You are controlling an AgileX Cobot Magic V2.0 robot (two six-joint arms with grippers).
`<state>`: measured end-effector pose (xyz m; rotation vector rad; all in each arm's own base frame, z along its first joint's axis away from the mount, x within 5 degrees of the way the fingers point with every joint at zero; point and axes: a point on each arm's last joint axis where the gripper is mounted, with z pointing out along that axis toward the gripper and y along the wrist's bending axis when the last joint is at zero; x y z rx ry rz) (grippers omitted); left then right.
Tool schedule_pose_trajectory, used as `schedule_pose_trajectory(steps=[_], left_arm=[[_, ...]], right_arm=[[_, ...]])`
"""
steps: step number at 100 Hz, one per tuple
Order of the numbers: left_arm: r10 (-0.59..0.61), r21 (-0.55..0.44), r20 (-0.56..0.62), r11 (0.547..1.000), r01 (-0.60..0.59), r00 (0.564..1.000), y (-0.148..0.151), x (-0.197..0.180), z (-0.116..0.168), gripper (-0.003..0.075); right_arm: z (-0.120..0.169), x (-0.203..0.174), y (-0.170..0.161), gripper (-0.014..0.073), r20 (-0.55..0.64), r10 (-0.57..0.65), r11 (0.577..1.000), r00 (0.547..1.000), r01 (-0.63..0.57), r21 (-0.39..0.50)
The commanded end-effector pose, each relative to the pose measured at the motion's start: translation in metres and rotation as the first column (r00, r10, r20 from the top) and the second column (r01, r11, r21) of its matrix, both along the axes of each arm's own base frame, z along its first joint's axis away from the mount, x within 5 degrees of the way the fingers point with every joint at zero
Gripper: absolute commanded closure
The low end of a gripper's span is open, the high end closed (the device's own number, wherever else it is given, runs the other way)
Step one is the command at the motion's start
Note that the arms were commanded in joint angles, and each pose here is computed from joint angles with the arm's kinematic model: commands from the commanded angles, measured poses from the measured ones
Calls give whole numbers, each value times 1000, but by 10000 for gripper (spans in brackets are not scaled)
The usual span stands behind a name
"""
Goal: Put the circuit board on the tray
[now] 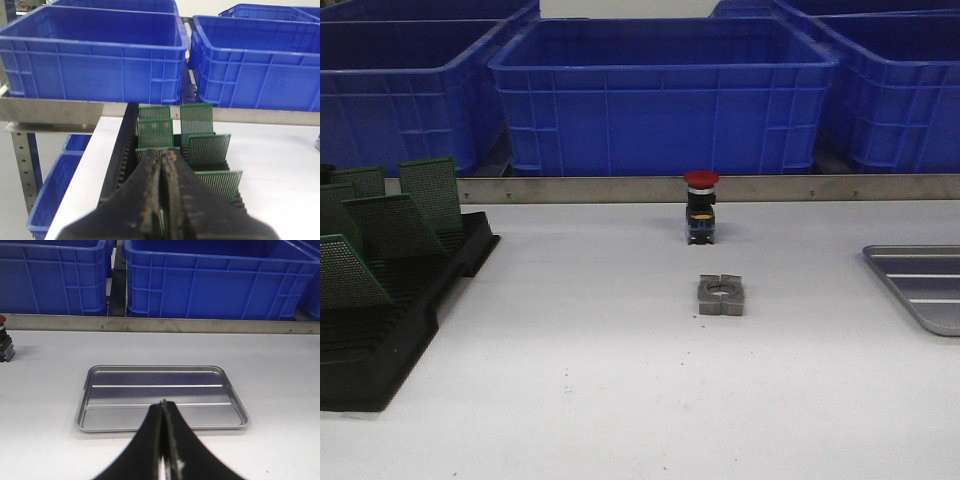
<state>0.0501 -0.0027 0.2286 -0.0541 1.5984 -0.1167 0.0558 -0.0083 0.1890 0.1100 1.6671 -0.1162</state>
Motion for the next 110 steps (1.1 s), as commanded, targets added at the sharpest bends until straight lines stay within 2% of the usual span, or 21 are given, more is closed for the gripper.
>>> schedule_pose_trajectory(steps=[1,22,45,55,63,72,82,87,91,96,103,108,110], left_arm=[[-1,23,56,1000,-1,998,0,-4,38,738],[12,79,-153,997,0,988,1,8,83,738],[17,89,-408,996,22,913,0,48,109,722],[10,130,-487,990,61,873,-1,69,114,625],[-7,176,-537,977,120,844,-3,86,114,496],[-47,267,-573,933,240,818,-7,102,112,374],[-94,377,-607,840,391,789,-11,117,109,334],[-119,440,-631,758,481,766,-13,124,107,334],[-140,449,-656,717,533,742,-15,131,104,334],[-158,469,-693,642,606,704,-16,137,99,334],[-170,507,-742,493,707,649,-17,144,89,335],[-175,522,-775,361,772,607,-17,148,82,343],[-175,517,-789,330,790,589,-17,150,79,347]], right_arm=[[8,-1,0,654,92,3,1000,996,-1,-22],[8,-1,0,654,92,3,1000,996,-1,-22],[8,-1,0,654,92,3,1000,996,-1,-22],[8,-1,0,654,92,3,1000,996,-1,-22],[8,-1,0,654,92,3,1000,996,-1,-22],[8,-1,0,654,92,3,1000,996,-1,-22],[8,-1,0,654,92,3,1000,996,-1,-22],[8,-1,0,654,92,3,1000,996,-1,-22],[8,-1,0,654,92,3,1000,996,-1,-22],[8,-1,0,654,92,3,1000,996,-1,-22],[8,-1,0,654,92,3,1000,996,-1,-22],[8,-1,0,654,92,3,1000,996,-1,-22],[8,-1,0,654,92,3,1000,996,-1,-22]])
